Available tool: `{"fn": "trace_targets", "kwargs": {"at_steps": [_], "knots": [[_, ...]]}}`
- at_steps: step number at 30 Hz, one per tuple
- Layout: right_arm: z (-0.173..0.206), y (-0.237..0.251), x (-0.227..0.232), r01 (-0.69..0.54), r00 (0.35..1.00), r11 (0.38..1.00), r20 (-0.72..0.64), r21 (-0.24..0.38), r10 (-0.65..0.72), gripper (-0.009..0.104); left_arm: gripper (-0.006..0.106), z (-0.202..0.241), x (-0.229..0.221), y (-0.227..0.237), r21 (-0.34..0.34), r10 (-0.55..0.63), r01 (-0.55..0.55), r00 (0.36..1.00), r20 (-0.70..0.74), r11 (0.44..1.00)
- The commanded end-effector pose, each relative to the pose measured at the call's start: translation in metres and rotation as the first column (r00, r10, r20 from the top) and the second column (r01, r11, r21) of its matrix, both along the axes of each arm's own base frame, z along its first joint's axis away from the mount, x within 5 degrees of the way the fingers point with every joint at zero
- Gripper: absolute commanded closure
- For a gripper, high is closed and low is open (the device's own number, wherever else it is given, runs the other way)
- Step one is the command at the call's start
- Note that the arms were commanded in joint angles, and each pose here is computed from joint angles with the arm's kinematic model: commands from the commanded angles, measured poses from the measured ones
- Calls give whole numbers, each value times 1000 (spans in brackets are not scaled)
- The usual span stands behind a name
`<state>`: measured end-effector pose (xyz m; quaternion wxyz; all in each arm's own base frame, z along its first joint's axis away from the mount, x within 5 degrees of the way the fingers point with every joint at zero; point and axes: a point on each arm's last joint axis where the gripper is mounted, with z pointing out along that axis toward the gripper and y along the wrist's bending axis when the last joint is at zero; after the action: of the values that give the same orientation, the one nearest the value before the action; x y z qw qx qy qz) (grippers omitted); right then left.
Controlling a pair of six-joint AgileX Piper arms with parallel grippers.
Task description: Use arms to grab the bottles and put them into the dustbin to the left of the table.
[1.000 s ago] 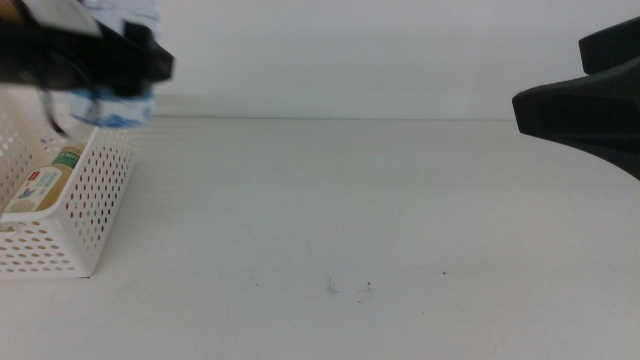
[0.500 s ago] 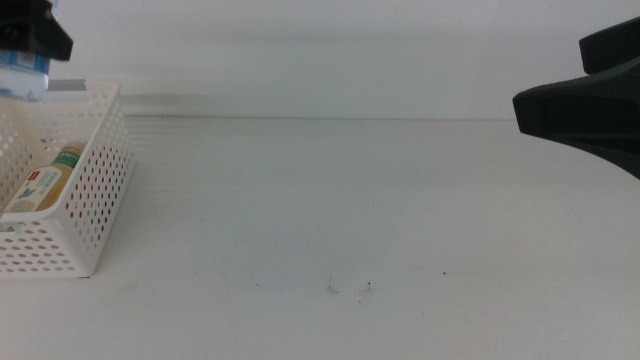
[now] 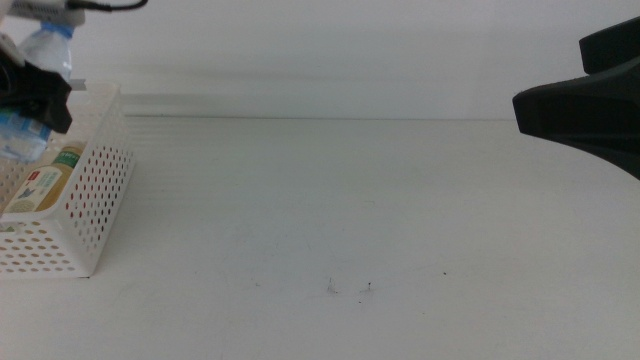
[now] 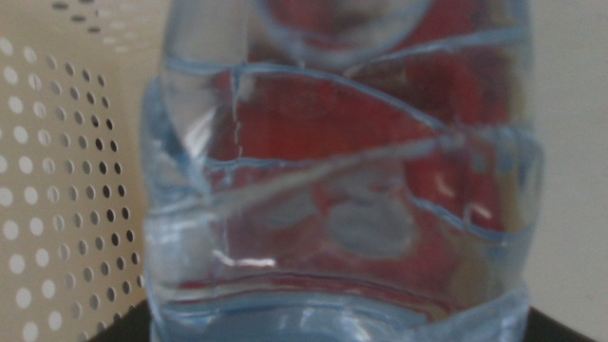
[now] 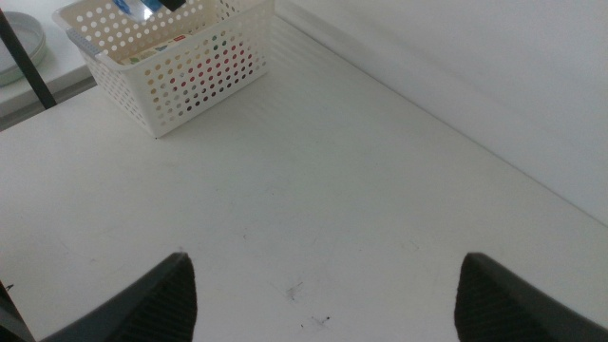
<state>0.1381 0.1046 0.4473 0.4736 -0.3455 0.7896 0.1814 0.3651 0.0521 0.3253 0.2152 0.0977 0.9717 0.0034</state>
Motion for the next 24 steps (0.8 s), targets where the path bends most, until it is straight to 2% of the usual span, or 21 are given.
{"fn": "trace_targets", "kwargs": {"at_steps": [1, 9, 16, 20, 24], "knots": [[4, 0, -1, 0, 1000, 1000, 17, 8, 0, 15, 102, -3, 9, 12, 15, 39, -40, 998, 45, 999], [4, 0, -1, 0, 1000, 1000, 17, 8, 0, 15, 102, -38, 25, 40, -20, 107, -107, 994, -3, 994], [4, 0, -1, 0, 1000, 1000, 17, 8, 0, 15, 101, -69, 38, 43, -37, 79, -81, 996, -53, 996], [4, 0, -1, 0, 1000, 1000, 17, 8, 0, 15, 90, -77, 43, 43, -52, 85, -88, 995, -53, 995], [4, 0, -1, 0, 1000, 1000, 17, 8, 0, 15, 66, -84, 46, 44, -57, 88, -91, 995, -57, 994]]}}
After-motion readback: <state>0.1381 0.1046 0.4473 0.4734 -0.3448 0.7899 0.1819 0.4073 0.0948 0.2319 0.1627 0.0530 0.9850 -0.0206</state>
